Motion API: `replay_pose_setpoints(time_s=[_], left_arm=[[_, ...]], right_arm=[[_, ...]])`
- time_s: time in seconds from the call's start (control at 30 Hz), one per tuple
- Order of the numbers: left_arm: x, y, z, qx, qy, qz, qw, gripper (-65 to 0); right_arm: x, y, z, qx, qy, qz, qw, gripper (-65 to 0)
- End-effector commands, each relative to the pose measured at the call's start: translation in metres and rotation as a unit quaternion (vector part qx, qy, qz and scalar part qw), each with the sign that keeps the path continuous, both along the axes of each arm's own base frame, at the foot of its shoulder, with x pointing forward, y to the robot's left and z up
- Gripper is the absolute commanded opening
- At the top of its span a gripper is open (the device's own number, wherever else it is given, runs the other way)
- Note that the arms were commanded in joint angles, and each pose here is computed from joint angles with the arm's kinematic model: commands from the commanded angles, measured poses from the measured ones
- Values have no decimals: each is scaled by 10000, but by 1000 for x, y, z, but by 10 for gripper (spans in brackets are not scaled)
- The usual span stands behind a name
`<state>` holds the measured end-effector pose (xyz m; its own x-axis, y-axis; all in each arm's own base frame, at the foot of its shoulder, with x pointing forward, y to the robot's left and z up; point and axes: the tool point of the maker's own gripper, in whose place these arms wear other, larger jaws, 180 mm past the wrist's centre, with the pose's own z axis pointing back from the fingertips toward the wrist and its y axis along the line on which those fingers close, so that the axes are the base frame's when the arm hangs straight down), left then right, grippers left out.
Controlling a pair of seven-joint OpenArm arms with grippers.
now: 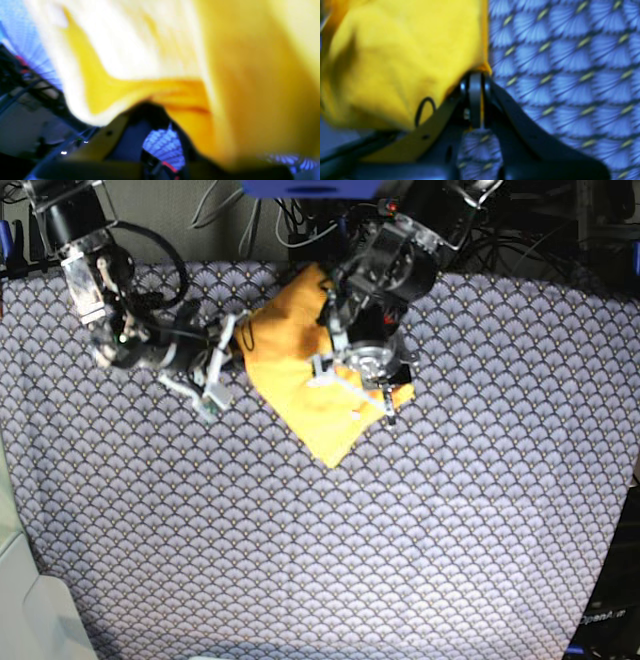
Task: Fold the T-shirt properly
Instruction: 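Rotate and drag the folded shirt with both grippers to square it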
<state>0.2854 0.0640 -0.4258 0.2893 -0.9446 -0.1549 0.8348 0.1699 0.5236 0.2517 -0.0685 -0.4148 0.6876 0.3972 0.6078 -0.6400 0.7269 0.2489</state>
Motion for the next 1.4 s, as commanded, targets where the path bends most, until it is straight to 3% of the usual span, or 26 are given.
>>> replay_pose_setpoints(time_s=[0.0,0.33,0.47,0.6,0.87,0.97,1.13,1.37], left_arm=[[20,3,17,-8,-288,148,9995,-650],[44,40,39,84,-654,637,9958,-650],[50,56,67,-84,-1081,987,9892,-650],[32,80,69,260,-1043,1141,9876,-650],[-3,44,13,401,-148,572,9974,-650],[4,21,5,91,-64,458,9989,-650],[15,5,-3,-21,74,373,9993,-650],[54,-10,19,-98,-194,328,9992,-650]], right_arm=[[3,1,11,108,-168,75,9998,-650],[-27,9,28,182,-299,344,9988,-650],[-15,-8,37,73,-482,169,9987,-650],[2,-21,44,21,-651,-52,9979,-650],[21,-28,42,-26,-685,-171,9975,-650],[19,-22,38,55,-609,-200,9979,-650],[2,-19,29,90,-414,-179,9989,-650],[-48,5,15,299,-141,837,9959,-650]])
